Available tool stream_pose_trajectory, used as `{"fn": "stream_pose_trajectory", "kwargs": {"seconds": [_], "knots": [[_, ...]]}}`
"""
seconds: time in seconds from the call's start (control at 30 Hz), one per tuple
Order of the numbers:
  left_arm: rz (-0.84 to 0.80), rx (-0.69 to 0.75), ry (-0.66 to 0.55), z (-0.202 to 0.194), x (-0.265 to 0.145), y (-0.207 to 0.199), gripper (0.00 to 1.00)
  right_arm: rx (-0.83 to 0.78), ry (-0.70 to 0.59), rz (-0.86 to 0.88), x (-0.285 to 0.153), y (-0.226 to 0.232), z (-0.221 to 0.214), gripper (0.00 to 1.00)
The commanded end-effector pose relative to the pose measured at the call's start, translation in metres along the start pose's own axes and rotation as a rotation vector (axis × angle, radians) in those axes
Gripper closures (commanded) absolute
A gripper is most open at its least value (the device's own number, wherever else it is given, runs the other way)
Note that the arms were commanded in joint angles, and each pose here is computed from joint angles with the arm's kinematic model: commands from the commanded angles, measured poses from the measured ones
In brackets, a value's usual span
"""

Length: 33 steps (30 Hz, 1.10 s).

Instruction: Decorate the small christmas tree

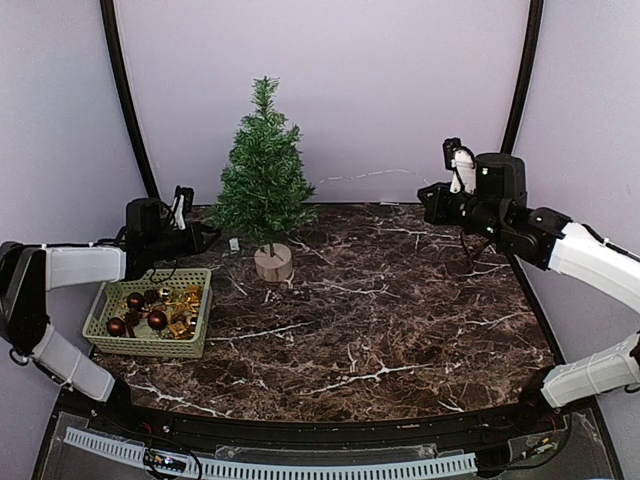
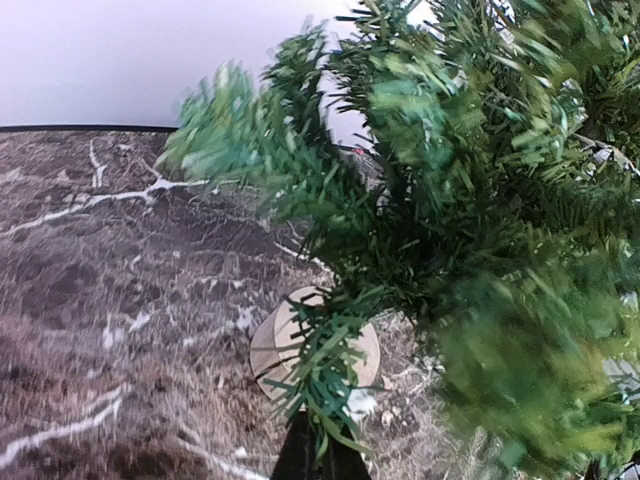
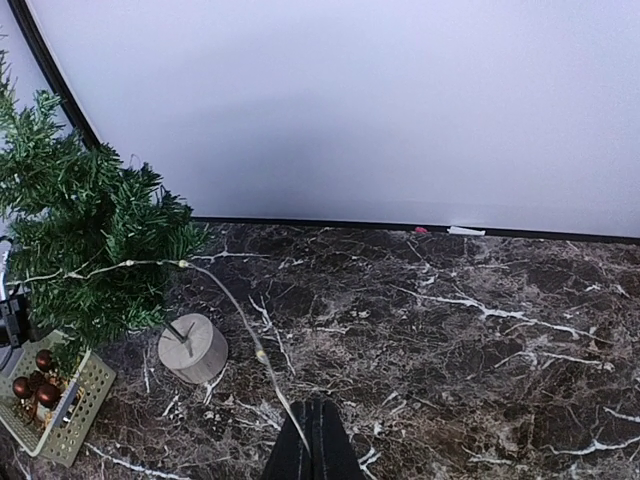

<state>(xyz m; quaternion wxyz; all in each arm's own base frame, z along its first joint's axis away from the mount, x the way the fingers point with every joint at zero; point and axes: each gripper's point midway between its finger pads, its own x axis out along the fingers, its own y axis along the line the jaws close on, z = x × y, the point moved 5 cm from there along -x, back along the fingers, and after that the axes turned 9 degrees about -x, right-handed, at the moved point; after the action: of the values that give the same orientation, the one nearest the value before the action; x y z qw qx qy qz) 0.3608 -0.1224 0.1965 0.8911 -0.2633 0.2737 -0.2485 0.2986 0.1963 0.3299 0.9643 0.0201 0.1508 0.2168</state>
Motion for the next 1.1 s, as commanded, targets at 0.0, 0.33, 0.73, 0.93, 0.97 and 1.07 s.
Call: {"fn": "stream_pose_trajectory", "kwargs": {"seconds": [0.0, 0.33, 0.73, 0.93, 0.97, 1.07], "knots": [[-0.091, 0.08, -0.028, 0.029, 0.022, -0.006, 1.0, 0.005, -0.043, 0.05, 0.006, 0.012, 0.015, 1.0], [-0.105, 0.157, -0.03, 0.061, 0.066, 0.009, 0.97, 0.02, -0.009, 0.07, 0.032, 0.02, 0.006, 1.0], [0.2, 0.197, -0.202, 0.076, -0.017, 0.002, 0.26, 0.026, -0.024, 0.097, 0.032, 0.024, 0.004, 1.0], [0.09, 0.112, -0.176, 0.028, -0.05, -0.041, 0.2, 0.037, -0.046, 0.109, 0.03, 0.025, 0.004, 1.0], [0.075, 0.092, -0.164, 0.02, -0.053, -0.046, 0.19, 0.038, -0.047, 0.11, 0.029, 0.025, 0.004, 1.0], [0.001, 0.069, -0.109, 0.0, -0.048, -0.066, 0.16, 0.04, -0.048, 0.116, 0.028, 0.025, 0.004, 1.0]]}}
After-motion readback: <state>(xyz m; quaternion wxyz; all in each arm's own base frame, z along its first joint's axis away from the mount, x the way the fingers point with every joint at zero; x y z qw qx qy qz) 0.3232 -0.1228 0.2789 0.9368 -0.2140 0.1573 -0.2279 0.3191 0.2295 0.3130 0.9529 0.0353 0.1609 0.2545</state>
